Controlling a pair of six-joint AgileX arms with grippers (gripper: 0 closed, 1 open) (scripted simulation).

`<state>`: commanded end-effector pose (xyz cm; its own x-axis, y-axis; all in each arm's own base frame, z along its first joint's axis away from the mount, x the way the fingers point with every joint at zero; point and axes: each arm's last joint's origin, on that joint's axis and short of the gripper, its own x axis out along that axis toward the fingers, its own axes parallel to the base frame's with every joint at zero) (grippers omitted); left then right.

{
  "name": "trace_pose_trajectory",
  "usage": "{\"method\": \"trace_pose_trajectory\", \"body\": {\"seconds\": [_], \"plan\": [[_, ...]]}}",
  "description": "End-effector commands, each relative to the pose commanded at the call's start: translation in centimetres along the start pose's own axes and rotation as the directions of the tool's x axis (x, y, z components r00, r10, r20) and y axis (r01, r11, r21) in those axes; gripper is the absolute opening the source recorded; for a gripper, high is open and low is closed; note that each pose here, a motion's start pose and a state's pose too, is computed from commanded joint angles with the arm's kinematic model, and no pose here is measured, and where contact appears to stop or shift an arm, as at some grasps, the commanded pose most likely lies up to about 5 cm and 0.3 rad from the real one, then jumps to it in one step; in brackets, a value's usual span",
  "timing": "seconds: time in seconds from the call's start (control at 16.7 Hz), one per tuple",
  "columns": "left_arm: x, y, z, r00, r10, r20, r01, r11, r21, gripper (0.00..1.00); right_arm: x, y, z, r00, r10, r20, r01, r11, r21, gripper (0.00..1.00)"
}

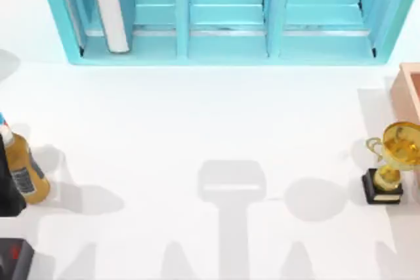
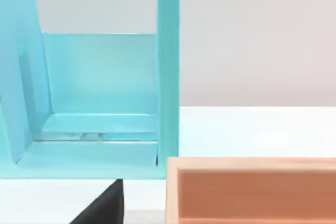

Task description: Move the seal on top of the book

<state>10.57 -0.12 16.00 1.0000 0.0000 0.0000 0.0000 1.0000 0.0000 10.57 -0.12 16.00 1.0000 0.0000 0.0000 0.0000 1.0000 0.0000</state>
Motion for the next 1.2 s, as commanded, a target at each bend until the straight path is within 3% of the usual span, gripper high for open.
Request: {"method": "trace_pose_trajectory", "body": {"seconds": [0.24, 0.6, 0.9, 1.2], "plan": [[0.1, 0.0, 0.4, 1.0, -0.001, 0.006, 0.001, 1.0, -0.001, 1.0, 0.0, 0.0, 0.0, 1.0, 0.0, 0.0, 0.0, 1.0, 0.0, 1.0], [2.3, -0.5, 3.7, 1.0, -0.003, 0.023, 0.003, 1.0, -0.003, 1.0, 0.0, 0.0, 0.0, 1.0, 0.0, 0.0, 0.0, 1.0, 0.0, 1.0], [7.7, -1.6, 5.8, 1.0, -0.009, 0.009, 0.009, 1.0, -0.004, 1.0, 0.0, 0.0, 0.0, 1.0, 0.0, 0.0, 0.0, 1.0, 0.0, 1.0], [14.8, -4.1, 4.7, 1.0, -0.023, 0.004, 0.023, 1.0, -0.004, 1.0, 0.0, 0.0, 0.0, 1.0, 0.0, 0.0, 0.0, 1.0, 0.0, 1.0]]}}
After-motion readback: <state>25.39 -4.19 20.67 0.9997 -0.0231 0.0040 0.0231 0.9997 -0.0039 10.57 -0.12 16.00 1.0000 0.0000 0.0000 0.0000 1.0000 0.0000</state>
